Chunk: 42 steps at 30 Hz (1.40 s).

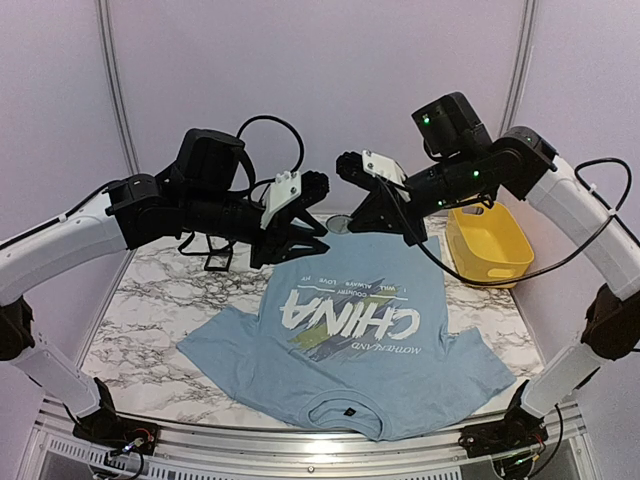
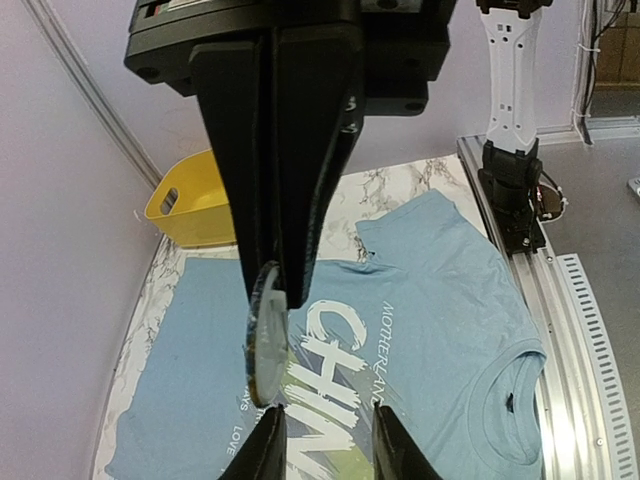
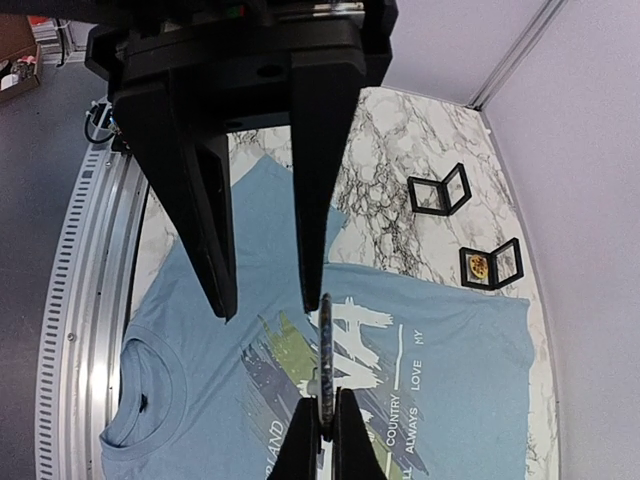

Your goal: Pin the brooch onto the clothing

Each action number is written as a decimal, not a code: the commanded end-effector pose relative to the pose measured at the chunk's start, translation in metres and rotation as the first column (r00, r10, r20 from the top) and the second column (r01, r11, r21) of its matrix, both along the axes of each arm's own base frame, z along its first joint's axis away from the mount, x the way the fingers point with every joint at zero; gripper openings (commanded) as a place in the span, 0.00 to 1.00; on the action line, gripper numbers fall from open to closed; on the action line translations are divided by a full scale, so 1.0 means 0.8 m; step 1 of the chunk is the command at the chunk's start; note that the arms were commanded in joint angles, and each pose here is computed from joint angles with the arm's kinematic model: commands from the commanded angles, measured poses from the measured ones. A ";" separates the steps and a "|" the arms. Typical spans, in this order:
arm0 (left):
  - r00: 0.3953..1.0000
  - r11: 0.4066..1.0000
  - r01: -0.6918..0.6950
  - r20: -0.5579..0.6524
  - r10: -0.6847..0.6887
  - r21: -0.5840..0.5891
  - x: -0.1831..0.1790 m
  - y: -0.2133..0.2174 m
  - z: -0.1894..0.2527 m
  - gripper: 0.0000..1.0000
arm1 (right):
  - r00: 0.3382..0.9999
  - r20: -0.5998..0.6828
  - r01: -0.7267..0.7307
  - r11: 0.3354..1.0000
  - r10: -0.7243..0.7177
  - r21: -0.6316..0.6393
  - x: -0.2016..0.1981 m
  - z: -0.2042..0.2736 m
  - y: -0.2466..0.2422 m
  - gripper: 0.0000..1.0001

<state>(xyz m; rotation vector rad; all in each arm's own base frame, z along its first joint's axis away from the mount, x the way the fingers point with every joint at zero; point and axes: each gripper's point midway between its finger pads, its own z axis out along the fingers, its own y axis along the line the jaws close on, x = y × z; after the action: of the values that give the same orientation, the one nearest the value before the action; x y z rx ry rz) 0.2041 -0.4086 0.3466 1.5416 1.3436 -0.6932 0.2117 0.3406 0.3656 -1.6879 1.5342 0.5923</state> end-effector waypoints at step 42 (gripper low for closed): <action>1.000 0.984 0.012 0.012 -0.010 -0.179 -0.004 -0.011 0.035 0.00 | 0.996 0.007 -0.087 0.996 0.086 0.034 -0.021 -0.001 0.004 0.00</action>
<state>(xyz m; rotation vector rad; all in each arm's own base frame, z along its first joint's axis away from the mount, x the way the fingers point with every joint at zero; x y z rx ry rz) 0.2026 -0.4168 0.3546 1.4430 1.2854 -0.7844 0.1984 0.3418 0.3620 -1.7275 1.4686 0.6491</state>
